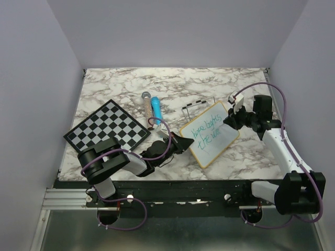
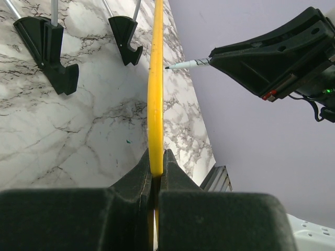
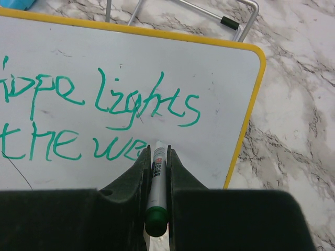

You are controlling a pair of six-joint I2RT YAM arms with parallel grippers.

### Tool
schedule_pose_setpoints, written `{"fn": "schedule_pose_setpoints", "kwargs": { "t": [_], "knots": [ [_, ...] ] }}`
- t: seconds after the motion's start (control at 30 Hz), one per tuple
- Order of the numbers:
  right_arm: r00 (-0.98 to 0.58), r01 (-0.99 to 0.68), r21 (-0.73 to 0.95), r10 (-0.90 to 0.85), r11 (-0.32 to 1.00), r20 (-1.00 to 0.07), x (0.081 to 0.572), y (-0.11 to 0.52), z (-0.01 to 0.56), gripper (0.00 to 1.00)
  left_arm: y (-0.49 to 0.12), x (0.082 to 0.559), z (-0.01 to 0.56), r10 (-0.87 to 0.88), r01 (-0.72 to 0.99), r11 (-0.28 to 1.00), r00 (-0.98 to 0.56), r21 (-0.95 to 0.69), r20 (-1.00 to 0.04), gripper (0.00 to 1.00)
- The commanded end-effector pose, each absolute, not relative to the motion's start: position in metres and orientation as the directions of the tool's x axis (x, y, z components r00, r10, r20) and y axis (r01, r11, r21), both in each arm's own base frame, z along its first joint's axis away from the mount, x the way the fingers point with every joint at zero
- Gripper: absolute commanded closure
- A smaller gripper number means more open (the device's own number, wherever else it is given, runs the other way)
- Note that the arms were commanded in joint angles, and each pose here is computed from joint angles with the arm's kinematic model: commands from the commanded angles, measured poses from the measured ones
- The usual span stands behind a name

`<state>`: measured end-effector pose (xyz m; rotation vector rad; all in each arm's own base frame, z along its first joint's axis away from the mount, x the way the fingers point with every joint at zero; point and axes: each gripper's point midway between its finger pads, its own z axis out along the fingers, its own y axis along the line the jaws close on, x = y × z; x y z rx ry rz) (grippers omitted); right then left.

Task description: Write a sentence on the whiteboard

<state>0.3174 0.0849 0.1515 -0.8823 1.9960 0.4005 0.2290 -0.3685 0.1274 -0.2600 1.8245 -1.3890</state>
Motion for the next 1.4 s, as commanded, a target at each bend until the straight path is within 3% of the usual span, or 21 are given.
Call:
{"fn": "schedule_pose_setpoints", "kwargs": {
  "t": [0.0, 0.9, 1.37],
  "knots": [
    [-0.323, -0.700, -0.089, -0.425, 0.708, -0.846, 0.332, 0.082, 0.163, 0.99, -0.373, 0.225, 0.147, -0.607, 0.354, 0.303, -0.644, -0.885, -0.466, 1.00],
    [-0.382, -0.747, -0.048, -0.487, 0.663, -0.786, 0.298, 0.080, 0.131, 0.99, -0.373, 0.226, 0.148, -0.609, 0.355, 0.304, -0.641, -0.884, -0.467, 1.00],
    [-0.366, -0.714, -0.094, -0.484, 0.694, -0.795, 0.311, 0.074, 0.139, 0.99, -0.372, 0.226, 0.148, -0.610, 0.356, 0.303, -0.641, -0.884, -0.467, 1.00]
  ]
}}
